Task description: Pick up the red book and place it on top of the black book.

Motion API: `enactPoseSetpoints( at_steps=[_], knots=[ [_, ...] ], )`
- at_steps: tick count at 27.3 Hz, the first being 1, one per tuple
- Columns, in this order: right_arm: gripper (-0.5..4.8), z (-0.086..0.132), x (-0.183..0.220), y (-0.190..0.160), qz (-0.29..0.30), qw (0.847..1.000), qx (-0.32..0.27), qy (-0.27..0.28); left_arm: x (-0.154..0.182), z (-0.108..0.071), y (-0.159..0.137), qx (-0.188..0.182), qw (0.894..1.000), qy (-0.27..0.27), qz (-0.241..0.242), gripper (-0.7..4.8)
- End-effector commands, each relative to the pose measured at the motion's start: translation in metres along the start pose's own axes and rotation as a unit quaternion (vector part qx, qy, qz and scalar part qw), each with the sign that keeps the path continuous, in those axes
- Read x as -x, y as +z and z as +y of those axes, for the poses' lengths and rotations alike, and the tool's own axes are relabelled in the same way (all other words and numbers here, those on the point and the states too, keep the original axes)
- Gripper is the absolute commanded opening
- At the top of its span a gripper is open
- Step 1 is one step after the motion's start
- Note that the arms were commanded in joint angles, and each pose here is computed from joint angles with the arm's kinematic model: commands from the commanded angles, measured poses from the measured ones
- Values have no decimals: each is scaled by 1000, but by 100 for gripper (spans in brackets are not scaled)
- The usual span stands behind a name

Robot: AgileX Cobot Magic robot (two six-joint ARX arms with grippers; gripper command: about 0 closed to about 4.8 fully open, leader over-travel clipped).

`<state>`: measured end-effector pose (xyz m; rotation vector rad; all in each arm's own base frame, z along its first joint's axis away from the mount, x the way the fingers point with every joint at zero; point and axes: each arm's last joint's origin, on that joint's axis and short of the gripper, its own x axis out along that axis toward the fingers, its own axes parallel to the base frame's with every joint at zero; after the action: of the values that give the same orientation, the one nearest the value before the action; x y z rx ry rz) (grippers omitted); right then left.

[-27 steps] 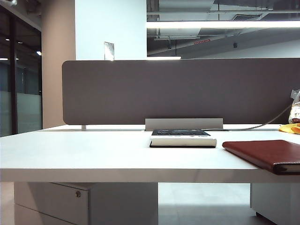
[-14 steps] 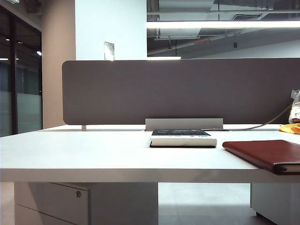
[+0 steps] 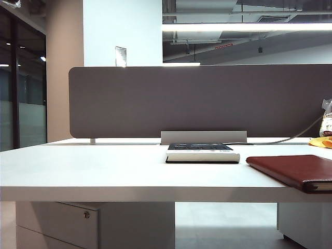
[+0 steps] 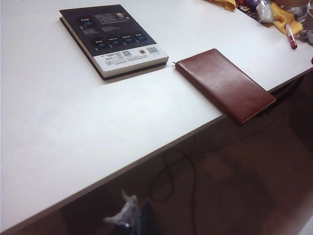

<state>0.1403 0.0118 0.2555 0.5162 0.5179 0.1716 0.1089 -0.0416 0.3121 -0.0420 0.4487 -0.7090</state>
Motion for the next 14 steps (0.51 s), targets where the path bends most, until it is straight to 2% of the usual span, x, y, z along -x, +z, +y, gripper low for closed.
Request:
enactPoseSetpoints(
  at_steps=[1, 5, 14],
  knots=[
    [-6, -3, -4, 3, -6, 1000, -3, -18, 1, 0, 2, -5, 1000, 1, -5, -5],
    [-6, -14, -12, 6, 8, 999, -27, -38, 1, 0, 1, -5, 1000, 1, -2, -5],
    [-5, -38, -28, 8, 60, 992, -104, -33, 1, 0, 0, -4, 1000, 0, 3, -5]
  ],
)
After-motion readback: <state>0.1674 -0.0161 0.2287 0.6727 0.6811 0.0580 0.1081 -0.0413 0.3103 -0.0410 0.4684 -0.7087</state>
